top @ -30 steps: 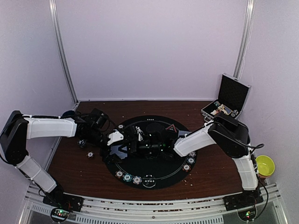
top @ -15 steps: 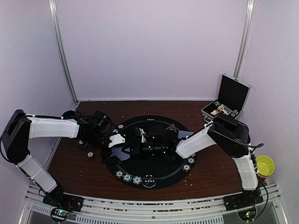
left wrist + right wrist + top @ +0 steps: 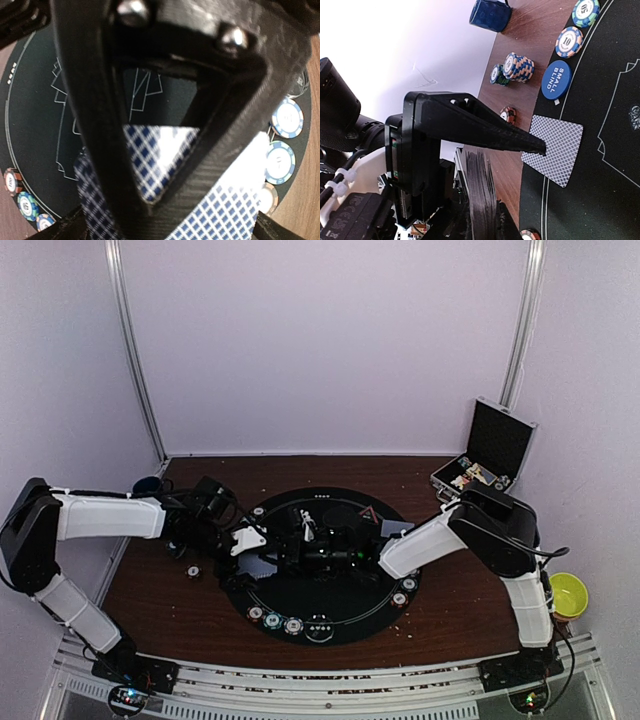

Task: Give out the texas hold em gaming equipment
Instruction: Pass from the right arm to the left

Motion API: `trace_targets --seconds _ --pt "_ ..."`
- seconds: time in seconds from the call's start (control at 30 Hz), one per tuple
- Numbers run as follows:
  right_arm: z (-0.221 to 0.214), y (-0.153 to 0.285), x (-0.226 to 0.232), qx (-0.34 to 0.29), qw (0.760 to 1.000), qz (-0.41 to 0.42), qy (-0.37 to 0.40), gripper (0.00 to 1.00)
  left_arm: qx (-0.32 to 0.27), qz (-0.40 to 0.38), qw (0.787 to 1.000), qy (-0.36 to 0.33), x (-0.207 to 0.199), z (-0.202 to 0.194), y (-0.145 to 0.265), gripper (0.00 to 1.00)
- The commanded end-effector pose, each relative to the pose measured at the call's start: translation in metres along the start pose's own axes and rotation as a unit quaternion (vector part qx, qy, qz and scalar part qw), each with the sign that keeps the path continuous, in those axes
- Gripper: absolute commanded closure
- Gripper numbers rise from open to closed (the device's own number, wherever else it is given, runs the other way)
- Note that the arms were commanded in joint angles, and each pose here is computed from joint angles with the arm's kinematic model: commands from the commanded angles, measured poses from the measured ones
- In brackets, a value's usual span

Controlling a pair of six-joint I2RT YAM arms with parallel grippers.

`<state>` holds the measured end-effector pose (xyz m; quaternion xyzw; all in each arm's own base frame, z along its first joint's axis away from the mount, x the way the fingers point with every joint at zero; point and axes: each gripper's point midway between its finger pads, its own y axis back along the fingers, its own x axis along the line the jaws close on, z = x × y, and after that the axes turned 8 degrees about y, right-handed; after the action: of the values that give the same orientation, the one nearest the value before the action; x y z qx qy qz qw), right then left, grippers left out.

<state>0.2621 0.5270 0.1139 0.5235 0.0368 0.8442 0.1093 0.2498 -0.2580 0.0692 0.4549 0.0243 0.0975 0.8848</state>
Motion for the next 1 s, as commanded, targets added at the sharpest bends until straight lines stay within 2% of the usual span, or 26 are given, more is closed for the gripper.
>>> trace_targets --seconds 0.0,0.1,0.2,0.33,0.53,0.67,0.97 --pt "0.0193 0.0090 0.0284 -0.031 0.999 0.031 0.011 1.00 -0.014 0.010 1.000 -0.014 0.0039 0.0064 -0.0002 0.02" --pt "0.0210 0.0095 0.0289 -0.034 0.999 0.029 0.012 1.00 -0.010 0.009 1.000 -0.011 0.0043 0.0047 -0.0029 0.03" --pt "0.0205 0.0094 0.0290 -0.033 0.999 0.029 0.012 1.00 -0.015 0.007 1.000 -0.013 0.0032 0.0069 -0.0010 0.09" --pt "0.0207 0.0098 0.0277 -0.034 0.999 0.028 0.011 1.00 -0.019 0.006 1.000 -0.015 0.0024 0.0089 0.0003 0.21" --pt "0.0209 0.0099 0.0245 -0.035 0.999 0.025 0.012 1.00 -0.021 -0.001 1.000 -0.014 0.0003 0.0102 0.0011 0.45" --pt "0.0219 0.0094 0.0234 -0.035 0.999 0.025 0.011 1.00 -0.023 -0.001 1.000 -0.014 0.0002 0.0111 0.0020 0.54" --pt "0.0206 0.0080 0.0242 -0.028 0.999 0.027 0.014 0.99 -0.021 0.003 1.000 -0.010 0.0024 0.0114 0.0016 0.62"
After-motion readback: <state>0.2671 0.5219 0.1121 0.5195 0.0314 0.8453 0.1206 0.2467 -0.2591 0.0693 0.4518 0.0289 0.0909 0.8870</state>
